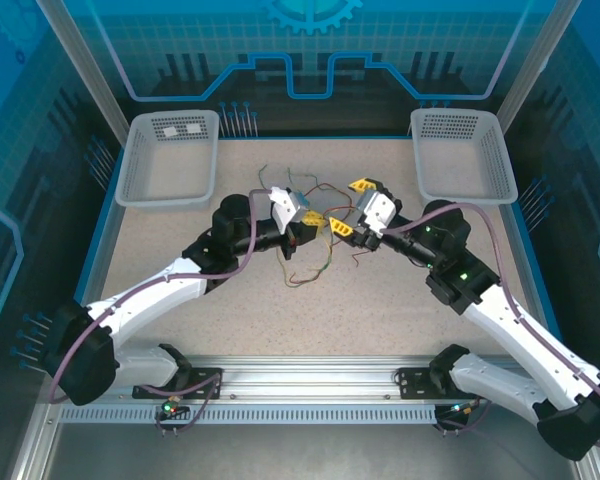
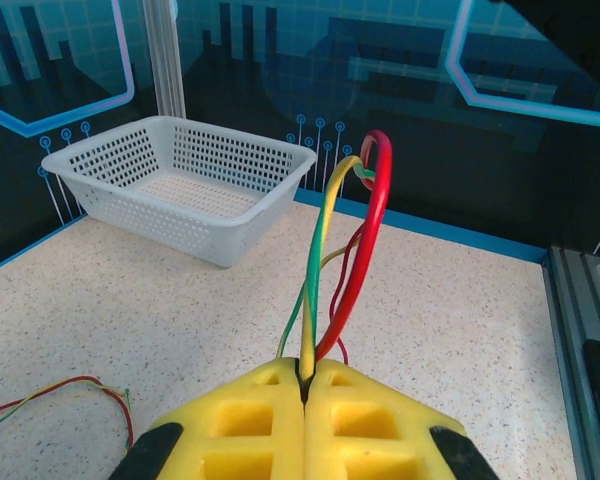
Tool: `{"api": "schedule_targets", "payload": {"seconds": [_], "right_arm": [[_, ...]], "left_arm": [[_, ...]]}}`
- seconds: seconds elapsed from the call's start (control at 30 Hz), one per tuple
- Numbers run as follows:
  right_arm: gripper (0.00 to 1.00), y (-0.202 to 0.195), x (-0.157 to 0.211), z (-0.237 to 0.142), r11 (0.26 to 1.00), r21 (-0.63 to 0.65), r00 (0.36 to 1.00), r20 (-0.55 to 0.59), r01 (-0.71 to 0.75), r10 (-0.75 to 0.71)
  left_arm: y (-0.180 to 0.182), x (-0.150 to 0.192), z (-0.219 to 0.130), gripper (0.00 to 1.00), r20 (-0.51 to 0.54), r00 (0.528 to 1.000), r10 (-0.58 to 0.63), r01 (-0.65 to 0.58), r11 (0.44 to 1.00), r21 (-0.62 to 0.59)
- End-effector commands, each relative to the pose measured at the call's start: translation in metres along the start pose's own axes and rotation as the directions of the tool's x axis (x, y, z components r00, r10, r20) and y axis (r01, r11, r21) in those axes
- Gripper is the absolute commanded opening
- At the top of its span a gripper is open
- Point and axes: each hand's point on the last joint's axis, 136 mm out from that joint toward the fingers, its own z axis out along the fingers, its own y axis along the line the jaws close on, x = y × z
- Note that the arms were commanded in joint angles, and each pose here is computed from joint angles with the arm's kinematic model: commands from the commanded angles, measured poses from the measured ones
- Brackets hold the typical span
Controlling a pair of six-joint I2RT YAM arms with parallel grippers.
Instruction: Untangle the cables
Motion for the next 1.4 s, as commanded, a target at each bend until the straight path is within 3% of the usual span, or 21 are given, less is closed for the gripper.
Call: {"api": "schedule_targets", "payload": {"seconds": [0.0,0.07,0.1,0.17,0.27,0.43,0.47,0.5,0.53,0.87,1.1,1.37], "right_arm": [[0.61,0.005,-0.003,0.004,0.998,-0.035,0.999,-0.009,0.047,-0.047],[0.58,0.003,0.000,0.007,0.998,-0.028,0.998,-0.019,0.064,-0.064],[0.62,0.003,0.003,0.009,0.997,-0.034,0.997,-0.033,0.070,-0.071],[0.81,0.003,0.012,0.014,0.996,-0.059,0.993,-0.085,0.071,-0.076],[0.80,0.007,0.021,0.021,0.994,-0.098,0.991,-0.119,0.056,-0.067],[0.48,0.007,0.016,0.024,0.994,-0.102,0.996,-0.075,0.048,-0.056],[0.38,0.007,0.015,0.024,0.993,-0.104,0.996,-0.072,0.048,-0.055],[0.17,0.007,0.015,0.024,0.993,-0.105,0.996,-0.071,0.049,-0.057],[0.05,0.006,0.015,0.023,0.994,-0.100,0.996,-0.071,0.048,-0.055],[0.00,-0.010,0.018,0.016,0.999,-0.034,0.997,-0.084,-0.004,0.001],[0.00,-0.065,0.024,0.009,0.965,0.226,0.983,-0.093,-0.135,0.159],[0.00,-0.128,0.051,-0.030,0.811,0.493,0.927,-0.021,-0.315,0.373]], "left_arm": [[-0.008,-0.016,0.002,0.00,0.030,0.998,0.046,-0.047,0.998,0.033],[-0.009,-0.017,0.002,0.00,0.031,0.998,0.046,-0.048,0.998,0.036],[-0.009,-0.017,0.001,0.00,0.033,0.998,0.048,-0.050,0.998,0.037],[-0.010,-0.017,0.001,0.00,0.037,0.998,0.050,-0.052,0.998,0.038],[-0.011,-0.017,0.001,0.00,0.036,0.998,0.049,-0.051,0.998,0.040],[-0.011,-0.016,0.000,0.00,0.037,0.998,0.057,-0.058,0.998,0.035],[-0.011,-0.016,-0.001,0.00,0.036,0.998,0.060,-0.061,0.998,0.032],[-0.010,-0.015,-0.002,0.00,0.037,0.997,0.063,-0.064,0.998,0.029],[-0.010,-0.014,-0.002,0.00,0.035,0.997,0.063,-0.064,0.998,0.025],[-0.004,-0.008,-0.004,0.00,0.032,0.998,0.061,-0.061,0.998,-0.015],[0.000,-0.003,-0.003,0.00,0.031,0.998,0.060,-0.059,0.998,-0.034],[0.008,-0.008,-0.008,0.00,0.056,0.997,0.059,-0.054,0.994,-0.092]]}}
